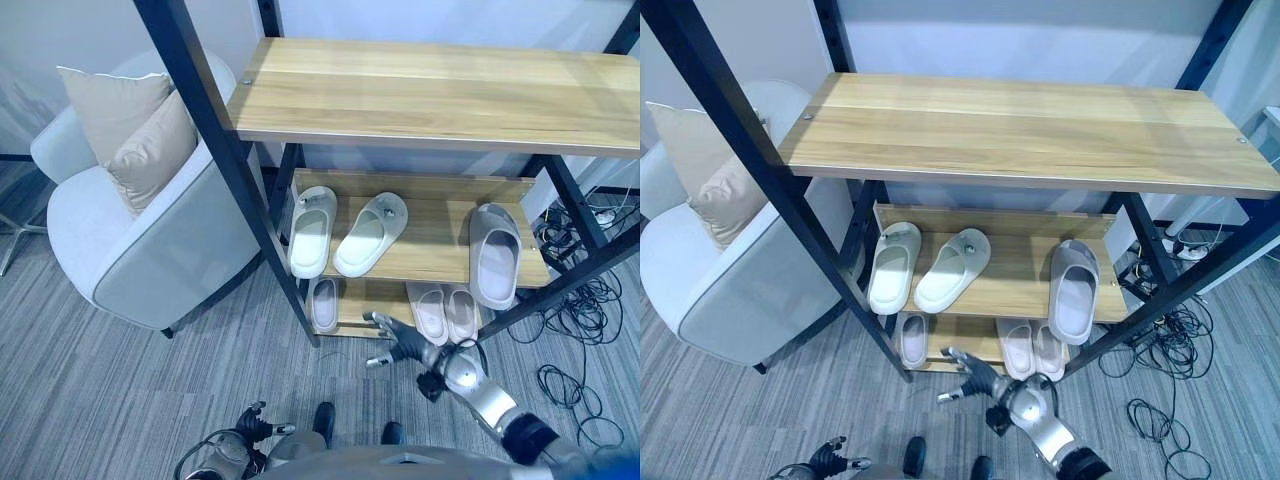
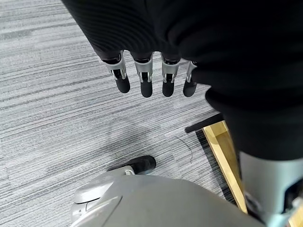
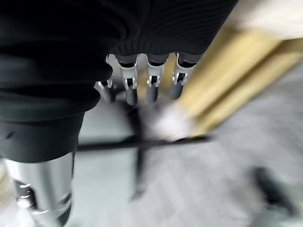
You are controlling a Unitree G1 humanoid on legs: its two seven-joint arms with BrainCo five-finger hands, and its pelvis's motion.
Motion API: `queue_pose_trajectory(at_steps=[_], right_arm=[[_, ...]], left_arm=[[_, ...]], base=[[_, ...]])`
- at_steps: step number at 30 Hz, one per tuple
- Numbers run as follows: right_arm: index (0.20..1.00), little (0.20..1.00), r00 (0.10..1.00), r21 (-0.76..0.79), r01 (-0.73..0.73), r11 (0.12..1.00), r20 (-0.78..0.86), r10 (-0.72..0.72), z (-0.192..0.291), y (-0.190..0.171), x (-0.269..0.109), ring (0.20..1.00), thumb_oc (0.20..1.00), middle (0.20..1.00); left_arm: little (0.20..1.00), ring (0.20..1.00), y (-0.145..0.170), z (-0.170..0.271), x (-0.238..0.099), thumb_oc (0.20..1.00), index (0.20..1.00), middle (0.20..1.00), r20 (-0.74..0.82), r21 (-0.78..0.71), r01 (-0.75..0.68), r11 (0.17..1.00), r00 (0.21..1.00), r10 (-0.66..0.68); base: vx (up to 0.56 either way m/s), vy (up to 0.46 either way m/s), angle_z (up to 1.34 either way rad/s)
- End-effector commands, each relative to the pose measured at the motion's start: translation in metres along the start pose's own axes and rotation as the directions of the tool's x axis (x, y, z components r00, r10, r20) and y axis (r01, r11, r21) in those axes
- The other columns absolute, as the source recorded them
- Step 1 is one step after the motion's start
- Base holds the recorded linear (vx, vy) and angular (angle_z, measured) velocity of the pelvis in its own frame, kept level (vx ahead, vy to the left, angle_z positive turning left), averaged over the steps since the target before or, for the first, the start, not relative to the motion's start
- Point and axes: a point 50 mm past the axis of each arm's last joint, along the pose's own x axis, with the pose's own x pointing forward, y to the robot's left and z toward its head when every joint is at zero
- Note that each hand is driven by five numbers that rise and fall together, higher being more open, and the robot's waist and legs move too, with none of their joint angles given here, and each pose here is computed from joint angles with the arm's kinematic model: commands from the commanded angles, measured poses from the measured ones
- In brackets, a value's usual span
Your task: Arrange the slippers neatly on the shoe rack.
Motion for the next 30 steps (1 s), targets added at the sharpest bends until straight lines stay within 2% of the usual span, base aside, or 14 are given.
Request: queue_pose_trajectory(at_steps=[1, 4, 8, 10, 11, 12, 13, 15, 16, 17, 18, 19, 23, 30], right_arm=[[1.000, 1.000, 0.992, -0.019, 0.073, 0.997, 0.106, -0.070, 0.021, -0.012, -0.003, 1.000, 1.000, 1.000], [1.000, 1.000, 0.974, -0.037, 0.077, 0.996, 0.219, -0.067, 0.040, -0.028, -0.015, 1.000, 1.000, 1.000], [1.000, 1.000, 0.905, -0.098, 0.061, 0.993, 0.426, -0.014, 0.083, -0.040, -0.039, 1.000, 1.000, 1.000], [1.000, 1.000, 0.859, -0.123, 0.099, 0.987, 0.512, -0.022, 0.102, -0.047, -0.050, 1.000, 1.000, 1.000], [1.000, 1.000, 0.824, -0.120, 0.167, 0.979, 0.563, -0.071, 0.113, -0.054, -0.056, 1.000, 1.000, 1.000], [1.000, 1.000, 0.824, -0.120, 0.167, 0.979, 0.562, -0.072, 0.113, -0.054, -0.056, 1.000, 1.000, 1.000], [1.000, 1.000, 0.753, -0.204, 0.339, 0.918, 0.644, -0.135, 0.134, -0.066, -0.069, 1.000, 1.000, 1.000], [1.000, 1.000, 0.709, -0.292, 0.567, 0.770, 0.650, -0.275, 0.139, -0.092, -0.070, 1.000, 1.000, 1.000], [1.000, 1.000, 0.645, -0.307, 0.696, 0.649, 0.663, -0.379, 0.149, -0.113, -0.068, 1.000, 1.000, 1.000], [1.000, 1.000, 0.620, -0.307, 0.730, 0.611, 0.673, -0.404, 0.153, -0.119, -0.068, 1.000, 1.000, 1.000], [1.000, 1.000, 0.619, -0.306, 0.731, 0.609, 0.674, -0.404, 0.154, -0.119, -0.068, 1.000, 1.000, 1.000], [1.000, 1.000, 0.548, -0.262, 0.799, 0.541, 0.690, -0.474, 0.171, -0.139, -0.064, 1.000, 1.000, 1.000], [1.000, 1.000, 0.501, -0.204, 0.835, 0.510, 0.665, -0.554, 0.187, -0.163, -0.057, 1.000, 1.000, 1.000], [1.000, 1.000, 0.439, -0.029, 0.825, 0.564, 0.661, -0.608, 0.219, -0.174, -0.051, 1.000, 1.000, 1.000]], left_arm=[[1.000, 1.000, -0.012, 0.005, 0.002, 1.000, 1.000, 1.000, -0.025, -0.032, 0.026, 0.999, 0.999, -0.027], [1.000, 1.000, -0.008, 0.001, 0.001, 1.000, 1.000, 1.000, -0.031, -0.013, 0.030, 0.999, 0.999, -0.030], [1.000, 1.000, -0.011, -0.001, 0.000, 1.000, 1.000, 1.000, -0.029, -0.008, 0.048, 0.999, 0.998, -0.049], [1.000, 1.000, -0.013, 0.001, 0.001, 1.000, 1.000, 1.000, -0.016, -0.017, 0.057, 0.998, 0.998, -0.057], [1.000, 1.000, -0.016, 0.002, 0.000, 1.000, 1.000, 1.000, -0.012, -0.030, 0.065, 0.997, 0.998, -0.066], [1.000, 1.000, -0.016, 0.002, 0.000, 1.000, 1.000, 1.000, -0.012, -0.030, 0.065, 0.997, 0.998, -0.066], [1.000, 1.000, -0.020, 0.003, 0.000, 1.000, 1.000, 1.000, -0.010, -0.047, 0.073, 0.996, 0.997, -0.074], [1.000, 1.000, -0.024, 0.008, 0.000, 1.000, 1.000, 1.000, 0.011, -0.035, 0.075, 0.997, 0.997, -0.074], [1.000, 1.000, -0.024, 0.010, 0.001, 1.000, 1.000, 1.000, 0.016, -0.017, 0.070, 0.997, 0.997, -0.070], [1.000, 1.000, -0.024, 0.011, 0.001, 1.000, 1.000, 1.000, 0.018, -0.015, 0.067, 0.998, 0.998, -0.067], [1.000, 1.000, -0.024, 0.011, 0.001, 1.000, 1.000, 1.000, 0.019, -0.015, 0.067, 0.998, 0.998, -0.067], [1.000, 1.000, -0.021, 0.013, 0.002, 1.000, 1.000, 1.000, 0.028, 0.009, 0.054, 0.999, 0.998, -0.054], [1.000, 1.000, -0.019, 0.015, 0.002, 1.000, 1.000, 1.000, 0.028, 0.021, 0.047, 0.999, 0.999, -0.047], [1.000, 1.000, -0.019, 0.027, 0.004, 1.000, 1.000, 1.000, 0.067, 0.046, 0.044, 0.998, 0.997, -0.047]], base=[[0.03, -0.016, -0.10], [0.03, -0.021, -0.06], [0.02, -0.010, -0.02], [0.04, 0.003, -0.01], [0.00, 0.000, 0.00], [0.06, 0.010, -0.05], [0.06, 0.001, -0.09], [0.05, 0.000, -0.12], [0.02, -0.001, -0.06], [0.00, 0.000, 0.00], [-0.03, -0.002, 0.19], [-0.04, -0.002, 0.24], [-0.02, 0.002, 0.27], [0.02, 0.019, 0.28]])
